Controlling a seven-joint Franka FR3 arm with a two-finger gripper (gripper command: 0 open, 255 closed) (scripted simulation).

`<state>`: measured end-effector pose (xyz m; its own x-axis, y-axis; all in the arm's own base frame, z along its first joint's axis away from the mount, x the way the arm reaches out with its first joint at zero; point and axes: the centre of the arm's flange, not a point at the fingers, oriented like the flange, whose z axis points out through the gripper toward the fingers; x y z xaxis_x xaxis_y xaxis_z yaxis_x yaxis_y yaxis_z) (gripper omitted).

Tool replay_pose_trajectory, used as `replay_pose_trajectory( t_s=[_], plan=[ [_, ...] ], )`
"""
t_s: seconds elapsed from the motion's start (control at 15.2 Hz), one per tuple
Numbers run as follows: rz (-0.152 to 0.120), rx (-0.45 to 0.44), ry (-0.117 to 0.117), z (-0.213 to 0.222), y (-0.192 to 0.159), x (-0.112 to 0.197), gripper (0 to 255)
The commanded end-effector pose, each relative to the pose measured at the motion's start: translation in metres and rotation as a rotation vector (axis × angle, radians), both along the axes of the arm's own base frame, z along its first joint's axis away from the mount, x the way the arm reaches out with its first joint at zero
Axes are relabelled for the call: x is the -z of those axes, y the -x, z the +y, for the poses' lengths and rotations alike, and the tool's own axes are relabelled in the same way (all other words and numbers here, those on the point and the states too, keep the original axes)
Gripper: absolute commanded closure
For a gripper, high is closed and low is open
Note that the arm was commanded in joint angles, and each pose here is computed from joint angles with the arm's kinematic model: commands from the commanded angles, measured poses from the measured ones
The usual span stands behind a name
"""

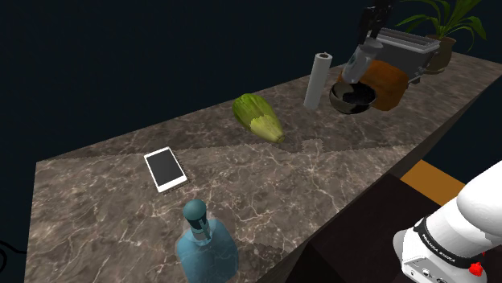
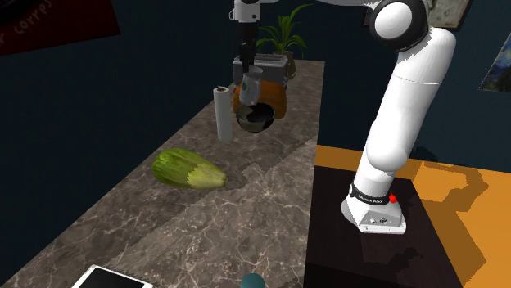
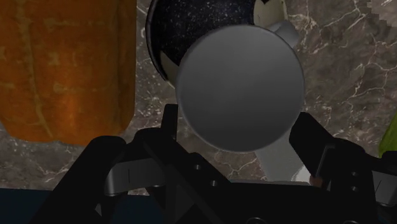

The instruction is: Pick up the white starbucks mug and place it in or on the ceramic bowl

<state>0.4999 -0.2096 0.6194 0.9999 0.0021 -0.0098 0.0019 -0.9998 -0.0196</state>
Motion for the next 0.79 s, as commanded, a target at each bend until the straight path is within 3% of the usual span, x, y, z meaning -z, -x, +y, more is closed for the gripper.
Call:
replay_pose_trajectory(
  t_s=[0.0, 0.66, 0.73],
  plan=[
    [-0.001, 0.000, 0.001, 0.000, 0.001, 0.010, 255],
    [-0.001, 0.000, 0.001, 0.000, 0.001, 0.021, 255],
    [-0.001, 0.000, 0.001, 0.000, 0.001, 0.021, 0]
  ],
)
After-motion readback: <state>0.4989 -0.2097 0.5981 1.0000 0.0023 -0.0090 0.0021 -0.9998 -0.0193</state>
